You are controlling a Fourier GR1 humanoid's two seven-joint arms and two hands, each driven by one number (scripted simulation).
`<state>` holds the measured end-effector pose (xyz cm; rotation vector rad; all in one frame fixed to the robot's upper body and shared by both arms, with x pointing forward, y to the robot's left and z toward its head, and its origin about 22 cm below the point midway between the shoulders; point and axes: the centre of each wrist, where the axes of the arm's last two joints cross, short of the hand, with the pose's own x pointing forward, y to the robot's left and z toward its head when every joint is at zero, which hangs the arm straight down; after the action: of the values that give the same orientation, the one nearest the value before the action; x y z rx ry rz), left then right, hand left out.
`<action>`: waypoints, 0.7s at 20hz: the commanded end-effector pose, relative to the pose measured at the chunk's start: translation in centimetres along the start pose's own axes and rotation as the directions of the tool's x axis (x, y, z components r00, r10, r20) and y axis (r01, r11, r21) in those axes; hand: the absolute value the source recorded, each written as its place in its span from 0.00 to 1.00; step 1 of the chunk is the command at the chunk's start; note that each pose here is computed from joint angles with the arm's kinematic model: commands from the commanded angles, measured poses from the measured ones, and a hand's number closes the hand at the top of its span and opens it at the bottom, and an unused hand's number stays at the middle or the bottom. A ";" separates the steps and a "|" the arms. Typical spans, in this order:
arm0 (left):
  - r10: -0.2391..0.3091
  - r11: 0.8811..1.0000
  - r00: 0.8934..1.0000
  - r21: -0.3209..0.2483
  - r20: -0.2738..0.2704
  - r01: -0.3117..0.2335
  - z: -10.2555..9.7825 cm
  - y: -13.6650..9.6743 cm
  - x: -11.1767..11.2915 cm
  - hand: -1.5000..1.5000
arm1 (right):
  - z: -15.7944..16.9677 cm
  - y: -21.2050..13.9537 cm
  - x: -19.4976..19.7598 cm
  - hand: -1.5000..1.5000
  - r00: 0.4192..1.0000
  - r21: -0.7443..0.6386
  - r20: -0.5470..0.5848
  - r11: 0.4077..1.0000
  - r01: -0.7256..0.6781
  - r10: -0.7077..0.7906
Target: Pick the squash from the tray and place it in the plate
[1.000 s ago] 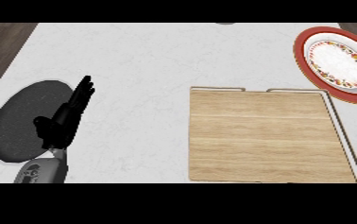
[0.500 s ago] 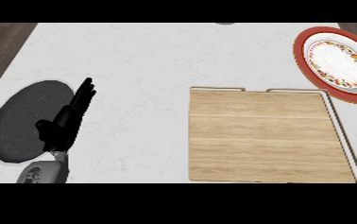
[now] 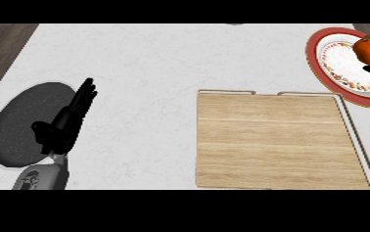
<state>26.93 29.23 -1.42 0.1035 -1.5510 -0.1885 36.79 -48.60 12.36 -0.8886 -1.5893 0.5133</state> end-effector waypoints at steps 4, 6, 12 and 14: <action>0.008 1.000 1.000 -0.010 -0.006 -0.008 0.2 0.6 0.3 0.50 | 0.1 2.6 0.0 0.00 0.989 0.020 -0.127 0.997 0.073 -0.070; 0.006 1.000 1.000 -0.018 -0.021 -0.007 1.0 -0.1 -0.9 0.50 | 0.0 2.2 0.0 0.00 0.983 -0.015 -0.139 0.993 0.119 -0.120; 0.000 1.000 1.000 0.003 0.003 0.000 0.0 -0.2 0.7 0.50 | 0.0 -0.6 -0.1 0.00 0.910 -0.191 -0.078 0.902 0.387 -0.407; 0.015 1.000 1.000 0.015 -0.006 -0.015 -0.3 -1.1 0.4 0.50 | 0.8 -1.7 -1.1 0.00 0.872 -0.217 -0.077 0.861 0.459 -0.484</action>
<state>26.89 28.71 -1.51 0.1025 -1.5496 -0.1822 36.56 -48.96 12.23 -0.7109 -1.6362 0.1032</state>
